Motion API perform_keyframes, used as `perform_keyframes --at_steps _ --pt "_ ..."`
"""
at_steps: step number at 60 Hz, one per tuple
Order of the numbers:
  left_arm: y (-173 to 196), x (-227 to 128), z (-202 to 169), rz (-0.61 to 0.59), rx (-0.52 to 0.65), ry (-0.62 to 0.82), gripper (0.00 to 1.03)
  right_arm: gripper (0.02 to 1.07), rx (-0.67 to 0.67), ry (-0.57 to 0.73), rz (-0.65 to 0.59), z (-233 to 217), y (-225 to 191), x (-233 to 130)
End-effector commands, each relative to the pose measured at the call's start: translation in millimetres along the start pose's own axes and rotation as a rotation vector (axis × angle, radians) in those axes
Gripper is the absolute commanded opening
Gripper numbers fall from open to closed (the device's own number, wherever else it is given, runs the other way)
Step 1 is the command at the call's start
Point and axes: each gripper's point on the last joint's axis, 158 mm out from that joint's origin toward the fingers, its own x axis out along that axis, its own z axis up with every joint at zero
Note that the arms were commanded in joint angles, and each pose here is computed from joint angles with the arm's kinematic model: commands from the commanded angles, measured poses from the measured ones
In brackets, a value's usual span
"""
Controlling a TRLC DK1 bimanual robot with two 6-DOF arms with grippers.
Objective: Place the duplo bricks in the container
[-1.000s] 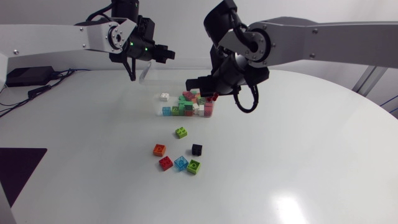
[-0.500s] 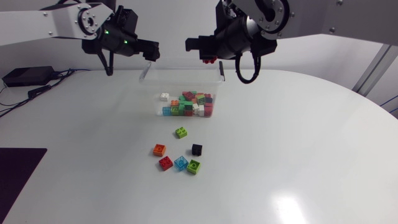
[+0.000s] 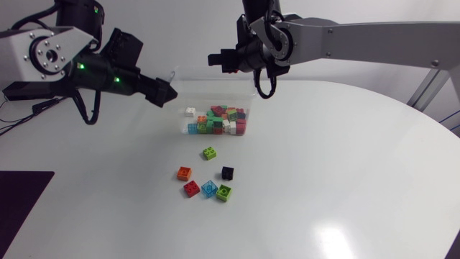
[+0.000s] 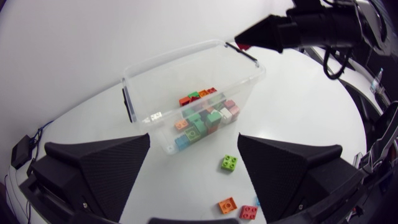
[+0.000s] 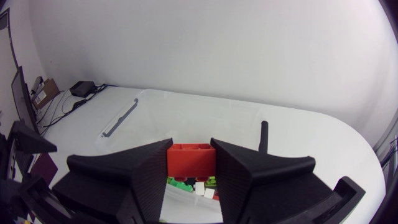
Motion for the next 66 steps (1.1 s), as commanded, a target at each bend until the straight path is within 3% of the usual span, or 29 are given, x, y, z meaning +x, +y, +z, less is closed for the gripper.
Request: perform_keyframes --at_steps 1,12,14,16,18,23,26,35,43,66 --pt "-12.5 3.1 -20.9 -0.033 0.033 0.018 0.98 0.45 -0.019 -0.006 -0.002 -2.4 -4.1 18.4" --pt "-27.8 9.5 -52.4 -0.107 0.089 0.049 0.97 0.5 -0.048 0.03 -0.019 -16.0 -10.1 52.3" --pt "-29.1 9.8 -55.2 -0.114 0.109 0.041 0.97 0.59 -0.051 0.05 -0.028 -19.3 -13.4 58.4" --pt "-30.7 11.2 -59.4 -0.128 0.137 0.034 0.97 0.78 -0.053 0.073 -0.039 -23.3 -17.1 64.9" --pt "-30.1 11.0 -62.2 -0.14 0.152 0.028 0.96 0.9 -0.06 0.091 -0.044 -26.6 -17.7 67.8" --pt "-35.2 9.9 -65.1 -0.193 0.196 0.004 0.96 0.97 -0.06 0.092 -0.052 -25.0 -22.1 66.8" --pt "-38.0 14.4 -72.9 -0.22 0.286 0.007 0.96 1.0 -0.069 0.078 -0.052 -17.0 -22.7 58.9" --pt "-45.8 21.2 -88.8 -0.266 0.487 0.014 0.96 1.02 -0.184 0.063 -0.036 -6.5 -17.7 27.1" --pt "-50.9 32.0 -110.4 -0.313 0.559 0.06 0.96 1.02 -0.311 0.055 0.042 -11.7 -7.7 -4.1" --pt "-65.6 53.4 -160.6 -0.483 0.773 0.169 0.96 1.02 -0.34 0.229 0.239 -88.4 13.5 -76.9"
